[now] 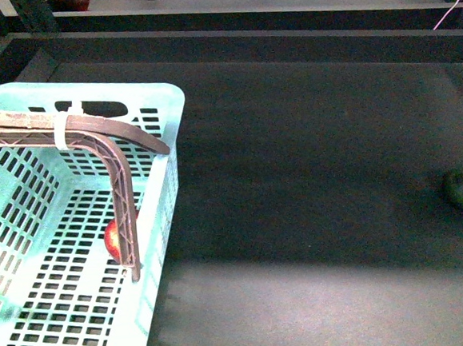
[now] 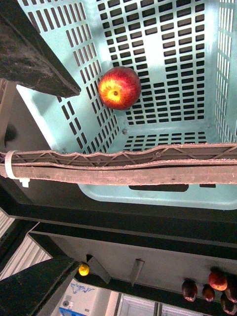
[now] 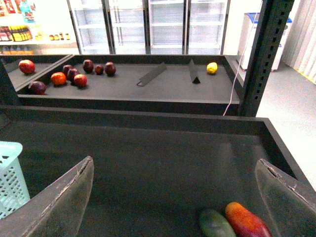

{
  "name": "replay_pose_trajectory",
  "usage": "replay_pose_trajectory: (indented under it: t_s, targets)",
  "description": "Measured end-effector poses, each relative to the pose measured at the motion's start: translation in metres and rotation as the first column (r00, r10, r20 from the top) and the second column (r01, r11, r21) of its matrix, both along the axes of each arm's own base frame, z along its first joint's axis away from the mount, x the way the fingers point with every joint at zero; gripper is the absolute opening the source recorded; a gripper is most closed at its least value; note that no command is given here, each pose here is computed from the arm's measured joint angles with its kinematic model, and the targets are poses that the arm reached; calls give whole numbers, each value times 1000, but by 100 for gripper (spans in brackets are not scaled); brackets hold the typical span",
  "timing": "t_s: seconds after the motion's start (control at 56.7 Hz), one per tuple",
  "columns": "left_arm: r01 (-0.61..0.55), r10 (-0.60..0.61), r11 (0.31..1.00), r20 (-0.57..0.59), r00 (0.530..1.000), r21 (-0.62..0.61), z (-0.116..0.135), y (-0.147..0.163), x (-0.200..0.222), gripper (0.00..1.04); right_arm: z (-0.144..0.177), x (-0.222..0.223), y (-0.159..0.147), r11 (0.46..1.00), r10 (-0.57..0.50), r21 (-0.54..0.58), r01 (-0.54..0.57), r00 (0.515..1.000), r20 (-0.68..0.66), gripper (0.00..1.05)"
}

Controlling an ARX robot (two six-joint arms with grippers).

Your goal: Pick apple with right arm and hold basket with left

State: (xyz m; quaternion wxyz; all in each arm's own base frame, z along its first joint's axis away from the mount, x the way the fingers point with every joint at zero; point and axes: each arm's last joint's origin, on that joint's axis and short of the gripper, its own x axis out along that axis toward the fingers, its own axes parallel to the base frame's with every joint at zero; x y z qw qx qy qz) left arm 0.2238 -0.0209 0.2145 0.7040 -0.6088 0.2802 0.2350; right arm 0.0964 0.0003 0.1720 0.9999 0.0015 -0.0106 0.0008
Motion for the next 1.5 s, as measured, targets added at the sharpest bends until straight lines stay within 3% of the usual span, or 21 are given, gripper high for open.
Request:
replay_pose_trajectory:
  t_s: [0.212,0.3,0.335,0.353,0.423,0.441,0.459,0.565,0.635,0.741,1.164,1.5]
  targets:
    - [3,-3,1000,-1,1000,3,0,0,0,98,0,0,0,1000,0,0,0,1000,0,96]
    - [126,-188,958,234,954,258,-17,2,-2,84,0,0,0,1000,0,0,0,1000,0,96]
    - [163,-323,876,302,897,454,-26,3,-8,77,0,0,0,1000,0,0,0,1000,0,96]
    - [154,-335,867,324,885,475,-28,4,-10,75,0,0,0,1000,0,0,0,1000,0,96]
    - [95,-508,666,356,784,740,-27,6,-21,63,0,0,0,1000,0,0,0,1000,0,96]
    - [66,-551,588,340,762,806,-24,6,-24,59,0,0,0,1000,0,0,0,1000,0,96]
    - [50,-559,573,346,754,818,-22,7,-25,57,0,0,0,1000,0,0,0,1000,0,96]
    - [-16,-666,284,210,716,959,-19,16,-39,34,0,0,0,1000,0,0,0,1000,0,96]
    - [-1,-663,222,152,733,975,-27,20,-47,20,0,0,0,1000,-1,0,1,1000,0,96]
    - [2,-670,187,126,731,982,-32,20,-56,3,0,0,0,1000,0,0,0,1000,0,96]
    - [-3,-674,161,112,731,987,-49,20,-86,3,0,0,0,1000,0,0,0,1000,0,96]
    - [-22,-674,160,126,728,987,-44,20,-101,3,0,0,0,1000,0,0,0,1000,0,96]
